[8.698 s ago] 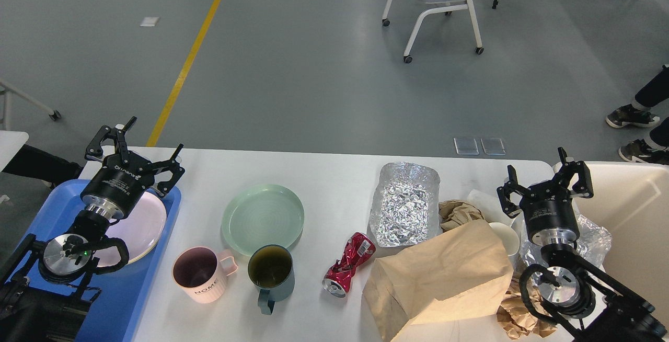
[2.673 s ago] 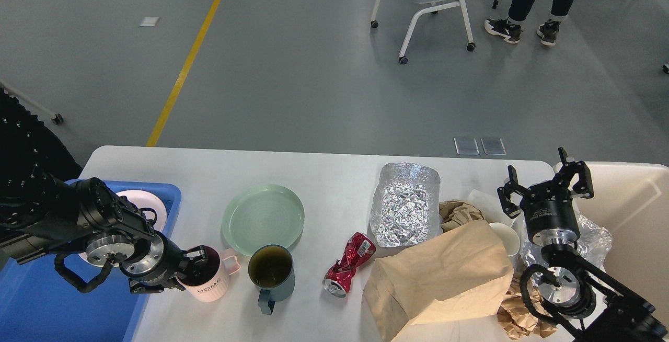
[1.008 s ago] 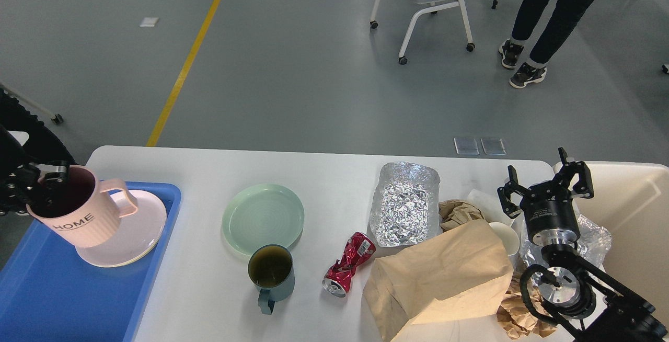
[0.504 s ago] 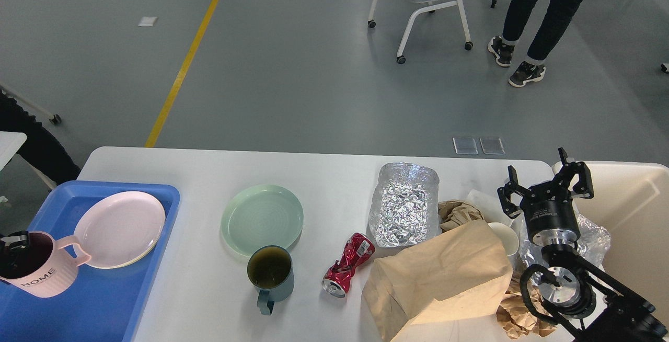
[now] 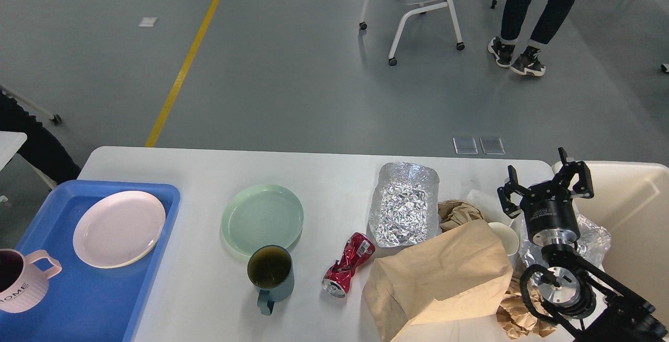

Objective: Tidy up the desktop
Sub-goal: 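Lift the pink mug and place it on the blue tray, then release the pink mug and withdraw the left gripper upward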

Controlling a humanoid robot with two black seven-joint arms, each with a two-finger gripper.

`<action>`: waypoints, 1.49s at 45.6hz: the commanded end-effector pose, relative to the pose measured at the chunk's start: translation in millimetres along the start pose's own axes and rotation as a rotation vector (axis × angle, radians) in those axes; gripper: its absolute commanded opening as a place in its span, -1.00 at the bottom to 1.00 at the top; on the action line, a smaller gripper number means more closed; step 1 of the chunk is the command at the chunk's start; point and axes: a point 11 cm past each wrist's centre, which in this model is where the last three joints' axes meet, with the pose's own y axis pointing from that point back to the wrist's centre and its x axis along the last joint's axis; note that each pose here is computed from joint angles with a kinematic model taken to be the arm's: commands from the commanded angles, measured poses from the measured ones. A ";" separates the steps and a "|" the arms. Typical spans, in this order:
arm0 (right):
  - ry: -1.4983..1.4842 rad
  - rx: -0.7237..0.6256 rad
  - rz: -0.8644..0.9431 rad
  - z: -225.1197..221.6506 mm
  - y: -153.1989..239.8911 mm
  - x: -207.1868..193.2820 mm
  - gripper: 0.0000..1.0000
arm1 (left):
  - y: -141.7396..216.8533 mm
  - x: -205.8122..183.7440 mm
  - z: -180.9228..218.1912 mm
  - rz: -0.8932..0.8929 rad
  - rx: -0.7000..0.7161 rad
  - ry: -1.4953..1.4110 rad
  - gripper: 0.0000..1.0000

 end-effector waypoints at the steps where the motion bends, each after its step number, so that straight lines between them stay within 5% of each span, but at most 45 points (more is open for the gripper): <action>1: -0.002 0.000 -0.002 0.2 -0.3 -0.8 1.00 | -3.7 -2.1 -2.2 -0.003 0.004 0.001 -0.95; 17: 0.000 0.001 -0.001 -0.3 -0.4 -0.3 1.00 | -9.8 -7.3 -6.4 -0.013 0.005 0.012 -0.84; 19: -0.001 0.001 -0.002 -0.3 -0.4 -0.4 1.00 | -9.5 -6.3 -4.5 -0.006 -0.003 0.017 -0.65; 24: 0.000 0.000 -0.001 -0.1 0.1 0.1 1.00 | -9.4 -0.8 -2.1 0.043 -0.019 0.032 0.39; 29: -0.002 -0.001 -0.001 0.5 0.2 -0.2 1.00 | -10.9 -1.1 -0.3 0.057 -0.031 0.047 0.85; 47: -0.001 0.001 -0.002 -0.3 -0.4 -0.4 1.00 | -8.6 -16.3 -16.0 -0.005 -0.034 0.084 0.88; 68: -0.002 0.000 -0.002 0.2 -0.3 -0.8 1.00 | 122.9 35.2 61.3 0.060 -0.088 -0.024 0.90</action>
